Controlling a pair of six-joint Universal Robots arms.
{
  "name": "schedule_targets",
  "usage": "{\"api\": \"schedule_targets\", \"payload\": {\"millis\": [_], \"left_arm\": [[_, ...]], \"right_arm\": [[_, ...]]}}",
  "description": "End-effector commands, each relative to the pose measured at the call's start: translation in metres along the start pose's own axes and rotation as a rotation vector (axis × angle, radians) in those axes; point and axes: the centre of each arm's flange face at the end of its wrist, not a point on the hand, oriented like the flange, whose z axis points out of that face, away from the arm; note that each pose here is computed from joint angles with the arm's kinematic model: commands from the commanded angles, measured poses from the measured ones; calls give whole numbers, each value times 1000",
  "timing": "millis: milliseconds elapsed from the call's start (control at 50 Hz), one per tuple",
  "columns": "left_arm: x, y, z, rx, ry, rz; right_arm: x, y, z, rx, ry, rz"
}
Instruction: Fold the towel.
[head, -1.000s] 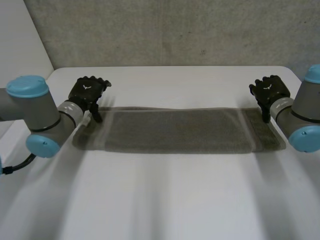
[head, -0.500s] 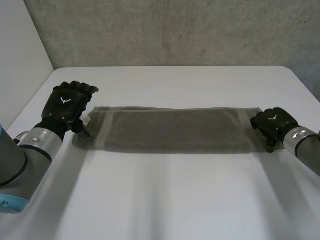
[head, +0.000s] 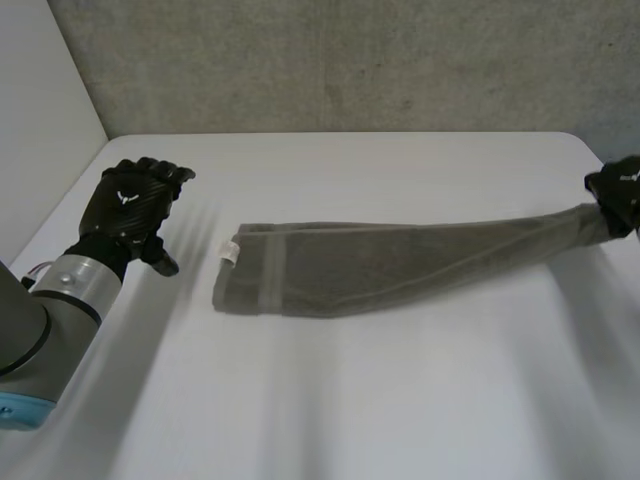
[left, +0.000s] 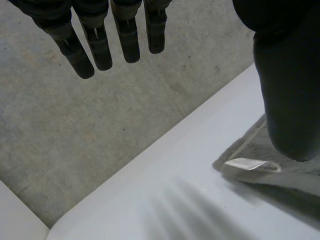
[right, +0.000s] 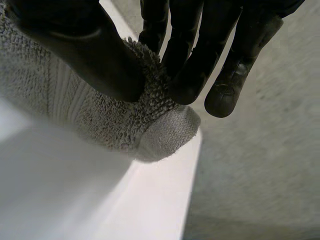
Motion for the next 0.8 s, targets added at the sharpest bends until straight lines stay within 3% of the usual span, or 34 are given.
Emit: {"api": "schedule_targets", "payload": {"millis": [20,40,100,140,160,200,220,260,420,640,720,800], "left_arm": [[-2,-3,1,8,-7,3],[-2,-3,1,9,-10,3],[-3,-3,1,10,-10,3],[-3,-2,2,8,-13,3],[-3,-2,2,8,-13,3],[-4,-2,2,5,-15,3],[-4,-2,2,5,-15,3],[-7,0,2,0,-23,2],[-8,1,2,-3,-26,2],[-7,-1,4,6,-24,4],[-3,-5,3,17,-13,5],[0,-8,2,28,-5,-1]], "right_arm": [[-59,-79,-17,235,-118,-113],[-80,-102,-25,307,-158,-132],[-104,-121,-32,370,-200,-145],[-154,-143,-43,467,-280,-154],[-155,-143,-43,468,-280,-154],[-211,-160,-63,564,-378,-168],[-212,-160,-63,564,-379,-168],[-257,-166,-79,626,-442,-176],[-319,-181,-106,754,-497,-162],[-339,-162,-113,713,-549,-174],[-297,-183,-119,678,-465,-106],[-249,-177,-109,581,-401,-12]]}}
